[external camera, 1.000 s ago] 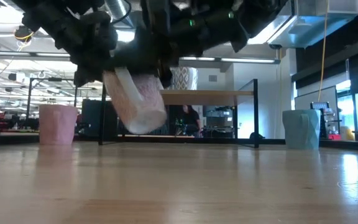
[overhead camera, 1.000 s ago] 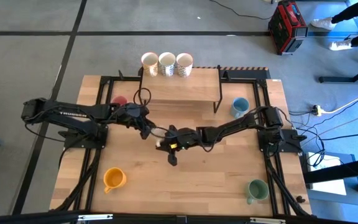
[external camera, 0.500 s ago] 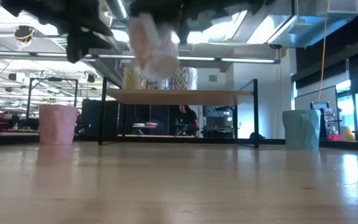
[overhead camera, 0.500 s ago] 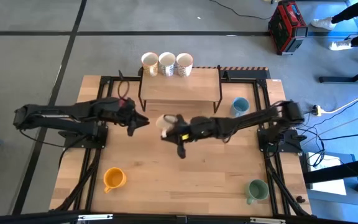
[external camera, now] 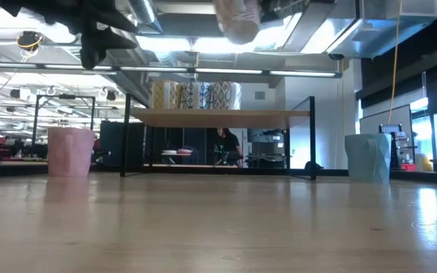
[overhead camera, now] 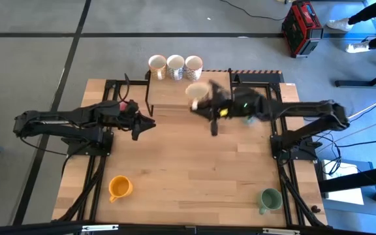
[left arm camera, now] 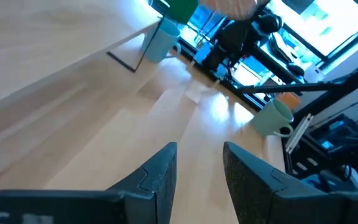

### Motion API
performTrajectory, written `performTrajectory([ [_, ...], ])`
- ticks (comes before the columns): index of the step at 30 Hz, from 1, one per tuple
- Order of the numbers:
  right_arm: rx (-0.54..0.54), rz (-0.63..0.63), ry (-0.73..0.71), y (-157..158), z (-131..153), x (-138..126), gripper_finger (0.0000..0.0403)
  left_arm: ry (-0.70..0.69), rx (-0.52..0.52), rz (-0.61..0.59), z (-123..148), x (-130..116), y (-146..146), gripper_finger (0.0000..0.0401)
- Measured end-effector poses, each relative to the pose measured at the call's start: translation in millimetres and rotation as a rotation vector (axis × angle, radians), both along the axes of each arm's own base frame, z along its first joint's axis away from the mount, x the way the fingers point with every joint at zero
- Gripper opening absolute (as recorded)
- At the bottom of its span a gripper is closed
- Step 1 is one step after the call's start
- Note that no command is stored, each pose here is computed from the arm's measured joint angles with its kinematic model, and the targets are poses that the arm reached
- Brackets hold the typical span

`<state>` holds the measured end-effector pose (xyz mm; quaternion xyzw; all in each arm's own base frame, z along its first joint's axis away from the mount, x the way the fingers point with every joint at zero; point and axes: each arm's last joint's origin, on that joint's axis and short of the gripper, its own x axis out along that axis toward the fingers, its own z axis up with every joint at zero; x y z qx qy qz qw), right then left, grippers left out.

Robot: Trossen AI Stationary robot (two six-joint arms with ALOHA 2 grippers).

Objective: Place coffee mugs
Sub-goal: Put the orange pattern mug on the shelf

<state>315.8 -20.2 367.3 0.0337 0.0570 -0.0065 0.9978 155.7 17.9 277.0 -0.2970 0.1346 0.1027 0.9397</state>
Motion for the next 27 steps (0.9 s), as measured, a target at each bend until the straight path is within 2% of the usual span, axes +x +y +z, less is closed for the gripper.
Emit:
performTrajectory([
  [7, -0.081, 0.014, -0.030, -53, 17, -30, 0.0001, 0.009, 0.045, 0.065, -1, 1, 2, 0.0125],
  [10, -0.117, 0.014, -0.007, -76, 15, -40, 0.0001, -0.006, 0.056, 0.156, 1, 1, 5, 0.0125],
  [14, -0.164, -0.005, 0.015, -104, 2, -50, 0.0001, -0.009, 0.053, 0.236, 1, 0, 7, 0.0125],
  [20, -0.139, 0.048, -0.026, -138, -25, -71, 0.0001, -0.010, 0.056, 0.270, 1, 0, 8, 0.0125],
  [27, -0.175, 0.042, -0.088, -162, -50, -91, 0.0001, -0.002, 0.058, 0.272, 0, 1, 8, 0.0125],
])
